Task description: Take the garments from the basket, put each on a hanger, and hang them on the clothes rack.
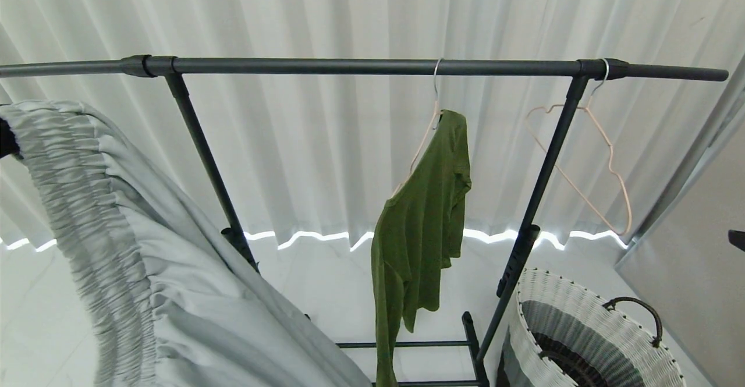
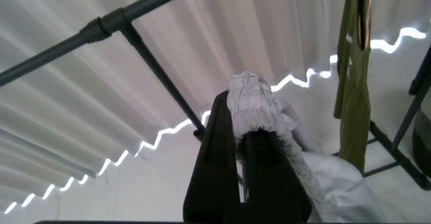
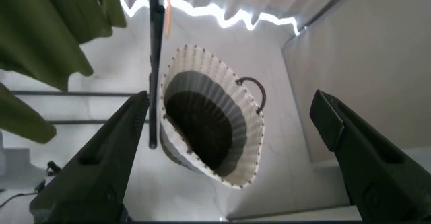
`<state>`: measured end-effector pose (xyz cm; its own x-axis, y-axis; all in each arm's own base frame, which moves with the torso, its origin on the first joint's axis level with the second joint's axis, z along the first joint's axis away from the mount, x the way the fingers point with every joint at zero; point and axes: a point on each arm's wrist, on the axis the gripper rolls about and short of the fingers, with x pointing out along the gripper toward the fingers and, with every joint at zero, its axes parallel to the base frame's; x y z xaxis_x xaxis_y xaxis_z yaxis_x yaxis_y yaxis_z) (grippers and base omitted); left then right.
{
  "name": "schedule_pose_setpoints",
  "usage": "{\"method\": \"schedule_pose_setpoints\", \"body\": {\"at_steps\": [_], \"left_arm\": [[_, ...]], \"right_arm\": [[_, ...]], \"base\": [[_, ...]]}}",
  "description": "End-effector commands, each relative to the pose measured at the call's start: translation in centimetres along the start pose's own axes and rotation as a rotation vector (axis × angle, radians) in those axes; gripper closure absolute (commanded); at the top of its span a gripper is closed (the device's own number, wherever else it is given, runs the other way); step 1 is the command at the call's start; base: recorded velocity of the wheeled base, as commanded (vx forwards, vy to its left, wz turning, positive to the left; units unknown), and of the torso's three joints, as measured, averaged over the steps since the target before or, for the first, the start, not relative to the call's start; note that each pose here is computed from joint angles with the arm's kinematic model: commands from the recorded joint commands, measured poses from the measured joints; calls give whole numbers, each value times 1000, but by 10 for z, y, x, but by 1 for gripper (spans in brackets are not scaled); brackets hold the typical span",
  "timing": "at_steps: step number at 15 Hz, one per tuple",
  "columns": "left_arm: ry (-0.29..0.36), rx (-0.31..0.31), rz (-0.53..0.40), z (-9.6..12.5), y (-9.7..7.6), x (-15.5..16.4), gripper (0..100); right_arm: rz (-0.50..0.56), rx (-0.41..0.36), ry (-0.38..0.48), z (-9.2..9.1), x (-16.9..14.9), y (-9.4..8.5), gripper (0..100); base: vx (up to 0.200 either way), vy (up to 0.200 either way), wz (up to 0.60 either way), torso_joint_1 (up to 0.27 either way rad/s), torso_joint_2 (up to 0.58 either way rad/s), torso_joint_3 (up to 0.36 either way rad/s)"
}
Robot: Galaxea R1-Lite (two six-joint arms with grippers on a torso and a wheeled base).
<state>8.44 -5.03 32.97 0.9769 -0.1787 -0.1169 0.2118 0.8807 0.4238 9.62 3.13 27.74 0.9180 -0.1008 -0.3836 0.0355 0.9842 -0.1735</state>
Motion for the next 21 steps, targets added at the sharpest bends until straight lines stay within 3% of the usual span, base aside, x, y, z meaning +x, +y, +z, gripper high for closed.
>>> {"method": "schedule_pose_setpoints", "body": {"at_steps": [1, 7, 9, 13, 17, 21], "left_arm": [[5, 3, -2, 0, -1, 2, 100], [9, 5, -3, -1, -2, 2, 100], [18, 10, -10, -6, -3, 1, 100], [20, 62, -19, -16, -4, -6, 100], [22, 64, -19, -18, -4, -8, 100], [24, 66, -20, -20, -4, -8, 100]], "right_arm": [[1, 0, -2, 1, 0, 0, 0], [33, 6, 27, 2, 8, 1, 0], [44, 17, 45, 3, 15, 1, 0], [-9, 69, 57, 18, 68, 4, 0], [31, 66, 113, 26, 100, 15, 0], [25, 132, 153, 33, 127, 23, 0]], "base": [[200, 0, 0, 7, 2, 7], [200, 0, 0, 5, 3, 2], [0, 0, 0, 0, 0, 0], [0, 0, 0, 0, 0, 0], [0, 0, 0, 0, 0, 0], [0, 0, 0, 0, 0, 0]]}}
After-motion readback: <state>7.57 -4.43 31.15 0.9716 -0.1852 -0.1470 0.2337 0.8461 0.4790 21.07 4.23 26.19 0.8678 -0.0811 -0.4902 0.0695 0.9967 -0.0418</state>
